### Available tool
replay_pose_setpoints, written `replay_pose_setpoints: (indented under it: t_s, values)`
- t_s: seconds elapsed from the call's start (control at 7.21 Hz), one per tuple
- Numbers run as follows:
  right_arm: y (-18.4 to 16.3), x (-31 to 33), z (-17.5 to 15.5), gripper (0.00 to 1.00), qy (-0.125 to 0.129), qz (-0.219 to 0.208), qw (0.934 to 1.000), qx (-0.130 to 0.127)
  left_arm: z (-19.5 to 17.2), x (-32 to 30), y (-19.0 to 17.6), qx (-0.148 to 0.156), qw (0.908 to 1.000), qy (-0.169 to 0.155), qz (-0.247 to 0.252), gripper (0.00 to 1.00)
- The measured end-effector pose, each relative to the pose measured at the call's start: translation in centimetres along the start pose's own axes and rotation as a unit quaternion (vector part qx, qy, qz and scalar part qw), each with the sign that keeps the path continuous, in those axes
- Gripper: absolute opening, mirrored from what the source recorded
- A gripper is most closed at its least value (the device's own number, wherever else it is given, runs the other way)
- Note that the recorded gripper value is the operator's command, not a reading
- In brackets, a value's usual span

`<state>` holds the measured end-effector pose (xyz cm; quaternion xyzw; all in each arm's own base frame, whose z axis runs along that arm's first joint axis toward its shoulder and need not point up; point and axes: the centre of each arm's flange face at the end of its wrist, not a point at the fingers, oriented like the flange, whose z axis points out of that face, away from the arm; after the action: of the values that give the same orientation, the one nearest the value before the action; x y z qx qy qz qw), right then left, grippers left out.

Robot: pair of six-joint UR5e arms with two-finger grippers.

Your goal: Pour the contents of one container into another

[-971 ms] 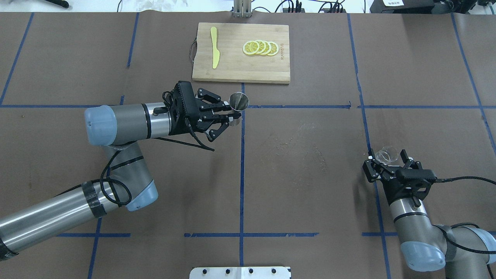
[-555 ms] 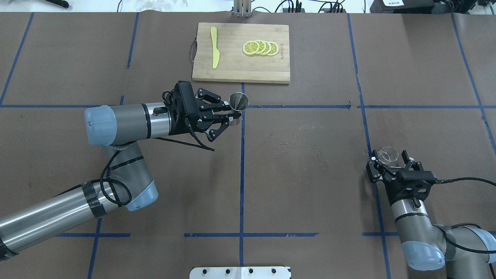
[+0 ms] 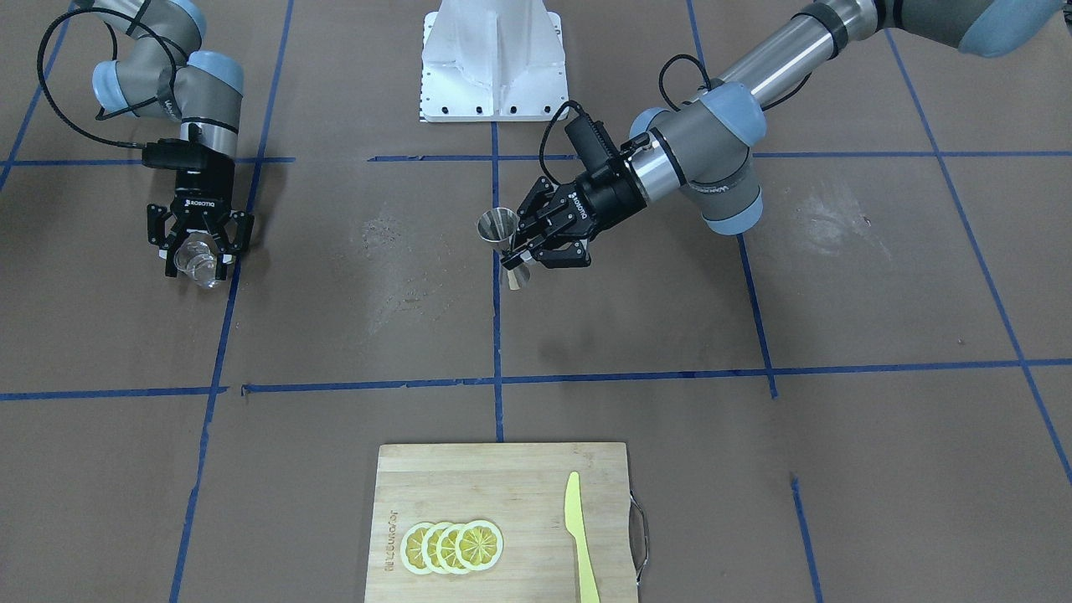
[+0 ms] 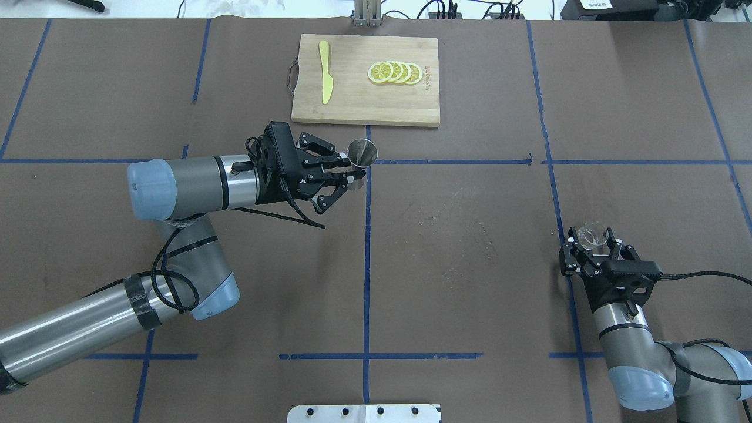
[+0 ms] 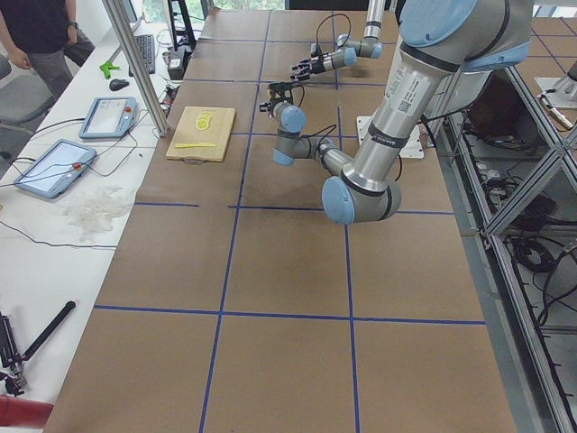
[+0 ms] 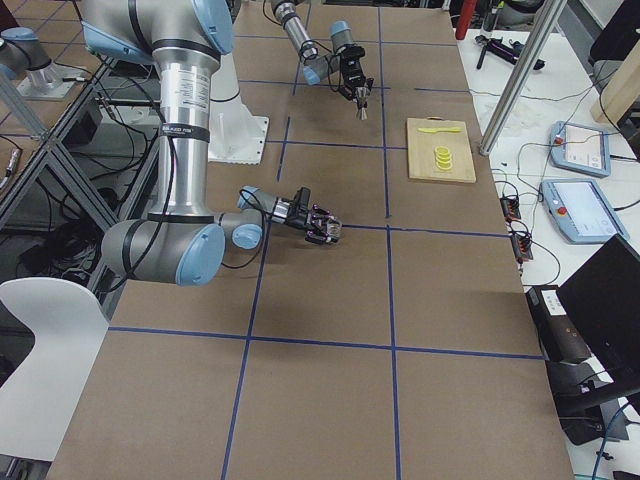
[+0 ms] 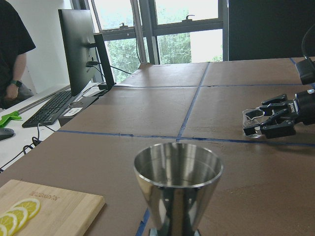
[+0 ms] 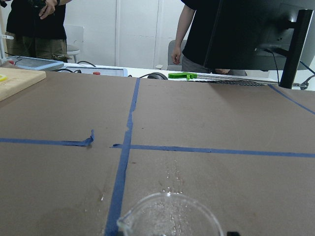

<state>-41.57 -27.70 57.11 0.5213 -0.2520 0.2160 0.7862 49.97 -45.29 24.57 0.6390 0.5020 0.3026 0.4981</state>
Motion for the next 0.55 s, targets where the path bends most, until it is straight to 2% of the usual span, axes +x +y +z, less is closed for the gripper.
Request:
replay_pose_setpoints:
  t_s: [0.14, 0.28, 0.42, 0.55]
  values:
    - [0.11, -0.11, 0.01, 0.74, 0.0, 0.0, 1.0, -0.001, -0.05, 0.03, -0.13, 0.001, 1.0, 0.0, 0.0, 0.0]
    - [0.25, -0.29, 0.02, 0.63, -0.001, 0.0, 1.0, -0.001, -0.14, 0.04, -0.14, 0.002, 1.0, 0.0, 0.0, 0.0]
    - [0.32, -0.39, 0.04, 0.01, -0.001, 0.001, 1.0, -0.001, -0.22, 0.06, -0.1, 0.002, 1.0, 0.0, 0.0, 0.0]
    - [0.33, -0.43, 0.04, 0.0, -0.002, 0.002, 1.0, -0.001, -0.28, 0.07, -0.14, 0.002, 1.0, 0.0, 0.0, 0.0]
